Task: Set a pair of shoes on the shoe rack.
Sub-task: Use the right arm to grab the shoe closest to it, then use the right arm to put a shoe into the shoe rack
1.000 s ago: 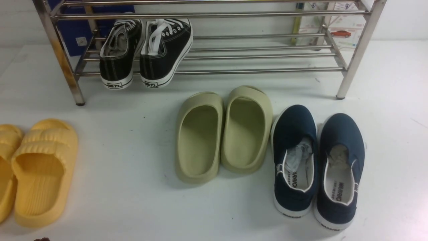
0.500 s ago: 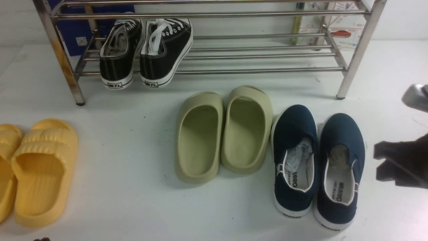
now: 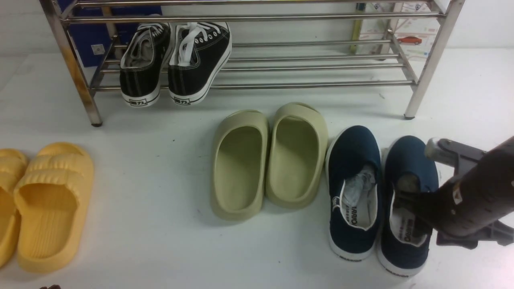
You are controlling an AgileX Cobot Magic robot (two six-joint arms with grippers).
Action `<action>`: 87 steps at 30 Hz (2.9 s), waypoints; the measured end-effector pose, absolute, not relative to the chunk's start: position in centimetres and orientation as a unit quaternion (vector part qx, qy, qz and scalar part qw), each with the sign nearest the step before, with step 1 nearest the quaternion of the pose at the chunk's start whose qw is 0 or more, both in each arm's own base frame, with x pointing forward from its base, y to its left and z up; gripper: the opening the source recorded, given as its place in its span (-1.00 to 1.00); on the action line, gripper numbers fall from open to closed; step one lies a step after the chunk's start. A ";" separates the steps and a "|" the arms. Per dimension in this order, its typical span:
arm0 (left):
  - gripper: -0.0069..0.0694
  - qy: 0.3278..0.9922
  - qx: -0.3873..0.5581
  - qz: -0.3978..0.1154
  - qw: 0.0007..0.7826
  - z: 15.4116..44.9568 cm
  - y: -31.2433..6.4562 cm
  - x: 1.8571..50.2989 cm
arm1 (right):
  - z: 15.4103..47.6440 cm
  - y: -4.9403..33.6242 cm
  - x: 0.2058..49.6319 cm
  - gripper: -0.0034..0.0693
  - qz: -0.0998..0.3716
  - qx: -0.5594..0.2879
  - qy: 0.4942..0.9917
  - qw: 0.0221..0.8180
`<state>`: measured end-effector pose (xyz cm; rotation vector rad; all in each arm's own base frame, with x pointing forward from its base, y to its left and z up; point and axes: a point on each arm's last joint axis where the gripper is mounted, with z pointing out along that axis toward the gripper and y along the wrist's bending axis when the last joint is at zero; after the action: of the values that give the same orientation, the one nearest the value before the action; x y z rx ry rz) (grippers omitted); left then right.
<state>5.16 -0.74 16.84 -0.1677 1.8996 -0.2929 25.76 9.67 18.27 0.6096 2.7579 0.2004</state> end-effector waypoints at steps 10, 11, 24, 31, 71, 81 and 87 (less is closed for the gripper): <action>-0.48 0.809 -0.071 -0.125 0.570 16.8 -0.7 5.2 | 22.2 8.9 24.7 -0.79 0.056 0.117 0.977 0.169; -0.48 0.809 -0.071 -0.125 0.570 16.8 -0.7 5.2 | 22.2 8.8 24.7 -0.79 0.055 0.118 0.977 0.169; -0.44 0.809 -0.071 -0.125 0.570 16.8 -0.7 5.2 | 30.4 7.9 29.4 -0.79 0.092 0.098 0.948 0.289; -0.42 0.809 -0.071 -0.125 0.570 16.8 -0.7 5.2 | 29.8 7.8 34.5 -0.79 0.093 0.109 0.939 0.314; -0.32 0.809 -0.071 -0.125 0.570 16.8 -0.7 5.2 | 24.1 6.7 47.7 -0.77 0.067 0.142 0.919 0.363; -0.29 0.809 -0.071 -0.125 0.570 16.8 -0.7 5.2 | 24.3 6.8 47.9 -0.74 0.068 0.130 0.916 0.373; -0.28 0.809 -0.071 -0.125 0.570 16.8 -0.7 5.2 | 24.5 6.9 48.1 -0.72 0.073 0.128 0.911 0.384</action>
<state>5.16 -0.74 16.84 -0.1677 1.8996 -0.2929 48.07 6.86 24.47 0.3261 2.3227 0.1870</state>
